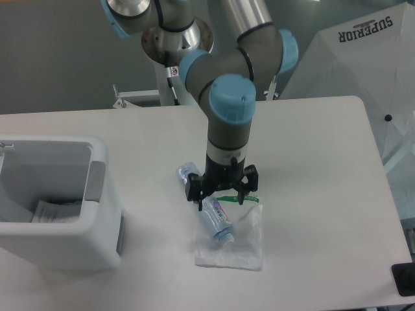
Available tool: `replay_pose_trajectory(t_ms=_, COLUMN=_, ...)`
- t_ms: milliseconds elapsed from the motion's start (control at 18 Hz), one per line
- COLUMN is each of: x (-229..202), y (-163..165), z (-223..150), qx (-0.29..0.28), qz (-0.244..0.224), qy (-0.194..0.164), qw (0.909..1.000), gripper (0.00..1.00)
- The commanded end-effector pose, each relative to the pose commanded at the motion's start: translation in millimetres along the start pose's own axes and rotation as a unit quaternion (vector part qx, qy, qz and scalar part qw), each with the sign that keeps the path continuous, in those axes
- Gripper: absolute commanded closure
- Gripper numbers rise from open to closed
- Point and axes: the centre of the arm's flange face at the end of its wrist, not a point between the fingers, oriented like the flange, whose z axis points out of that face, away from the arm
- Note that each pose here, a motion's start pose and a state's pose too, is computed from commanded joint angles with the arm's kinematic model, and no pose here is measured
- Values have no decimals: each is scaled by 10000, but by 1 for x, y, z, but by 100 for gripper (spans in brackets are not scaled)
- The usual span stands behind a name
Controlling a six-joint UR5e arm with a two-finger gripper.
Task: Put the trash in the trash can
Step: 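Close the gripper around the bottle's capped end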
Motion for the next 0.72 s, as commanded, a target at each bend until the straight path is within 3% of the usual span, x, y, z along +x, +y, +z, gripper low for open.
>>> replay_pose_trajectory(t_ms=722, x=-9, y=-14, z=54, qx=-196, qz=-257, qy=-373, qw=9988, gripper=0)
